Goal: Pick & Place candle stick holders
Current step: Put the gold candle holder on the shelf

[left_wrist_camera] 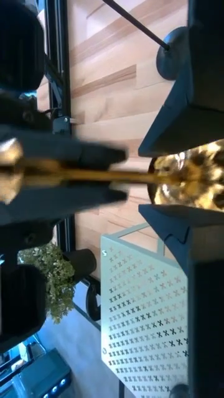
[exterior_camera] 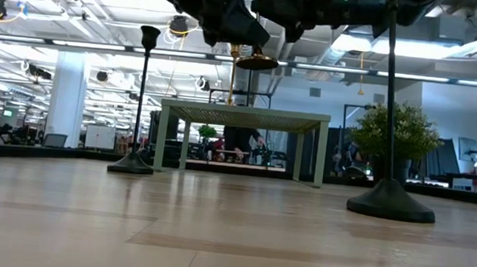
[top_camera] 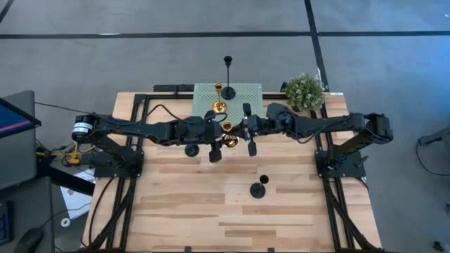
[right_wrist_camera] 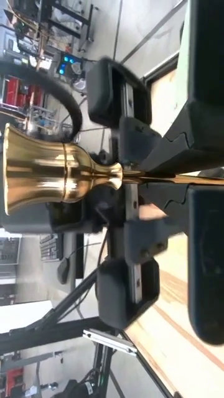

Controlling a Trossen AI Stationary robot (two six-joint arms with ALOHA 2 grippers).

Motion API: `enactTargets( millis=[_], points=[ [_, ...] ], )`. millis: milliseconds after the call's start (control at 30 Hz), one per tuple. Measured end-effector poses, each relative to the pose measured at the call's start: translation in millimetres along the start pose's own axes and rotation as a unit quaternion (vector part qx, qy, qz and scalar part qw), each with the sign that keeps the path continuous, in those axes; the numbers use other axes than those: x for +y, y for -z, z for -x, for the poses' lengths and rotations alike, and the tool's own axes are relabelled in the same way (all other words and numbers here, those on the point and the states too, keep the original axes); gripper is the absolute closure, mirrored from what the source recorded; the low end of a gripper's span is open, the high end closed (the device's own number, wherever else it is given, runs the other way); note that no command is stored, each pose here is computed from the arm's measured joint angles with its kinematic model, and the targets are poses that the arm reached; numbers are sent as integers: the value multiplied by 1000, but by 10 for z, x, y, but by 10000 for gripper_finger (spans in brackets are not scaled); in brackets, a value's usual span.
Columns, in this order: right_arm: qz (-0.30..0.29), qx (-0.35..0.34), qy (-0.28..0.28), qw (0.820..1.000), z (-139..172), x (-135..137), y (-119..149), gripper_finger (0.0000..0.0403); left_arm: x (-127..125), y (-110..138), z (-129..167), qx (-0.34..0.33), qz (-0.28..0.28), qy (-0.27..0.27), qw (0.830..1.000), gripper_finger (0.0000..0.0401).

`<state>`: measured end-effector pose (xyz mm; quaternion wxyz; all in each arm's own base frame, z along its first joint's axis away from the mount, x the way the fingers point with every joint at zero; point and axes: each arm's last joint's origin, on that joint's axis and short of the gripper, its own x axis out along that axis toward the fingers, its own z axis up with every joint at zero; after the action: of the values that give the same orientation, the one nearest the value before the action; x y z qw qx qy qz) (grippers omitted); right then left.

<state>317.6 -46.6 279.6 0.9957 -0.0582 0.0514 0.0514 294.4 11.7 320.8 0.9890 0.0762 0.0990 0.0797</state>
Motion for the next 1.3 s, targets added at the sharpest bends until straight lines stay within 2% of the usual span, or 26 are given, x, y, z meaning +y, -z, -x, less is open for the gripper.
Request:
enactTargets(
  millis=[300, 400, 600, 767, 867, 1133, 1300],
  points=[
    [9, 36, 16, 999, 207, -26, -89, 403, 21, -51, 67, -10, -13, -7, 1000, 211],
    [14, 47, 40, 998, 303, -51, -133, 403, 57, -123, 180, -20, -14, -25, 999, 200],
    [22, 59, 79, 995, 473, -167, -155, 403, 115, -244, 506, -26, -12, -27, 999, 193],
    [11, 56, 110, 992, 607, -242, 57, 403, 120, -261, 749, -7, 35, -16, 999, 193],
    [14, 30, 127, 991, 708, -251, 182, 403, 114, -269, 863, -2, 60, -8, 998, 193],
    [10, -60, 147, 987, 930, -375, 406, 403, 47, -274, 1089, 10, 63, 27, 998, 201],
    [-9, -55, 132, 990, 827, -532, 542, 403, -60, -251, 1155, 26, 51, 59, 997, 215]
  ],
)
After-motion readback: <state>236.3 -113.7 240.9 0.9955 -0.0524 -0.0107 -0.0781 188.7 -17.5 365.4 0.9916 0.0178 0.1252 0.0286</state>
